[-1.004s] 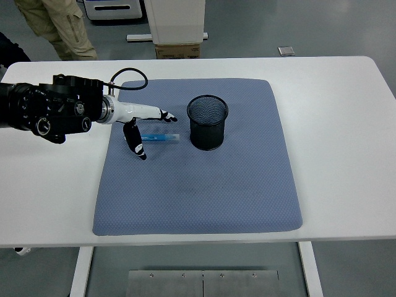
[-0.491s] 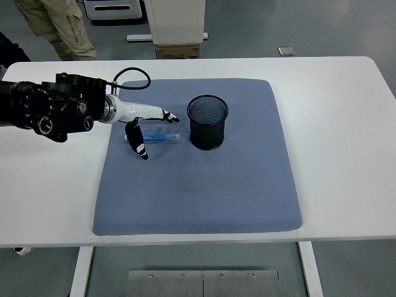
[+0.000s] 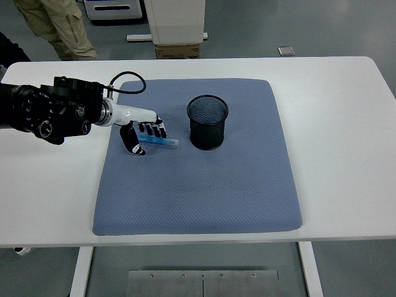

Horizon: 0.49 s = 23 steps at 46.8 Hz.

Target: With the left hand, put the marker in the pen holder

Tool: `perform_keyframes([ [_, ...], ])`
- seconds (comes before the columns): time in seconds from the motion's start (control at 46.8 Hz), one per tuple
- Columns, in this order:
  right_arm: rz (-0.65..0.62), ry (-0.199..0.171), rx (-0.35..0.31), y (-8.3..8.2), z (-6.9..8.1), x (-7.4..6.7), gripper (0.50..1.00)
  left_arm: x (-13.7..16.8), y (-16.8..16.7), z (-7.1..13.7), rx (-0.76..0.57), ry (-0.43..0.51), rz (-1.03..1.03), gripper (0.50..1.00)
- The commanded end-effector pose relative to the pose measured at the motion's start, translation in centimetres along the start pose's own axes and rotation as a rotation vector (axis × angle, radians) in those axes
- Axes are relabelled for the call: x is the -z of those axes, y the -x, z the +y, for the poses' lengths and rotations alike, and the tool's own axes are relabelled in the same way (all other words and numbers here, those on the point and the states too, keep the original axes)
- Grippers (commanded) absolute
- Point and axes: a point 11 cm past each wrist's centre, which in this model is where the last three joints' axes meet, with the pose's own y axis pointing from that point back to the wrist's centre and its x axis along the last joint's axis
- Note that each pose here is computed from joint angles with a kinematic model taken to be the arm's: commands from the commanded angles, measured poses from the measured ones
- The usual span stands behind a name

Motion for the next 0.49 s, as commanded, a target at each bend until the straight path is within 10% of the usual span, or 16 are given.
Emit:
perform_keyframes([
  [0.0,0.0,0.0,-0.001,-0.03,0.0,0.0,1.0,0.05,-0.01,0.0,-0.001,-0.005,0.0,0.757],
  [0.47,0.0,0.0,0.001,0.02,0.0,0.0,1.0,-0.42,-0.02,-0.55,-0.017,-0.011,-0.016,0.657],
])
